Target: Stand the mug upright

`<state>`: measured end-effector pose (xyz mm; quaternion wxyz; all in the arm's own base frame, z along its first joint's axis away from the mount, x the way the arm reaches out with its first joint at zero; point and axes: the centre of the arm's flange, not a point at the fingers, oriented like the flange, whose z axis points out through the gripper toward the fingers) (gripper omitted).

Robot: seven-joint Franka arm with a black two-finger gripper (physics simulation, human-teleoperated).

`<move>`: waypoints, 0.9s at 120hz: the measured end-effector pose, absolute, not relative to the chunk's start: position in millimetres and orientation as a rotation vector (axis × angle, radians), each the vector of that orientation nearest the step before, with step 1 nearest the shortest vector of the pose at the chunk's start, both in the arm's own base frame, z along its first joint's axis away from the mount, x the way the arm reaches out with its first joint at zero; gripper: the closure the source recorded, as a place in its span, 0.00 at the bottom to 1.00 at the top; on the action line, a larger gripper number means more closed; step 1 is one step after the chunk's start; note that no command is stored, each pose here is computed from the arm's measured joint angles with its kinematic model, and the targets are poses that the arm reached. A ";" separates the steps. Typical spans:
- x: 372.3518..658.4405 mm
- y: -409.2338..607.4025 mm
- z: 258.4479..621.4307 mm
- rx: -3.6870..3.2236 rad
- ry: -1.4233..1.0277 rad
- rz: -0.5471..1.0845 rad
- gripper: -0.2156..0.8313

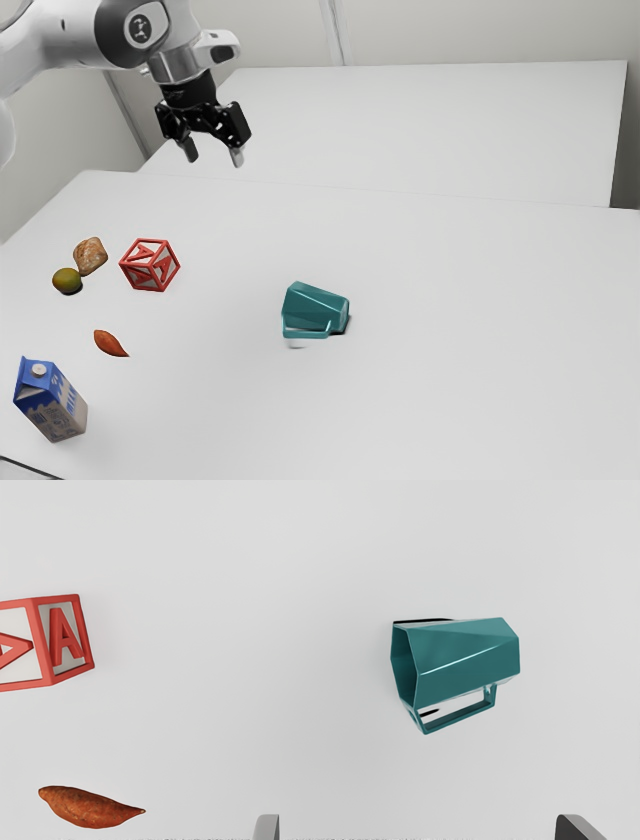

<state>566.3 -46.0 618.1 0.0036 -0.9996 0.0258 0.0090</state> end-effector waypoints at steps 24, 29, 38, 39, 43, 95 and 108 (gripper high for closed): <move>561.4 -36.5 620.7 -3.132 0.002 0.054 0.21; 560.3 -34.0 619.5 -3.132 -0.014 0.065 0.21; 554.3 -30.5 605.2 -3.136 -0.046 0.124 0.21; 553.7 -30.2 603.1 -3.137 -0.049 0.132 0.21; 550.9 -29.0 596.4 -3.141 -0.061 0.159 0.21; 520.1 -1.8 484.7 -3.499 -0.078 0.250 0.21; 517.7 -7.3 456.1 -3.587 -0.007 0.194 0.21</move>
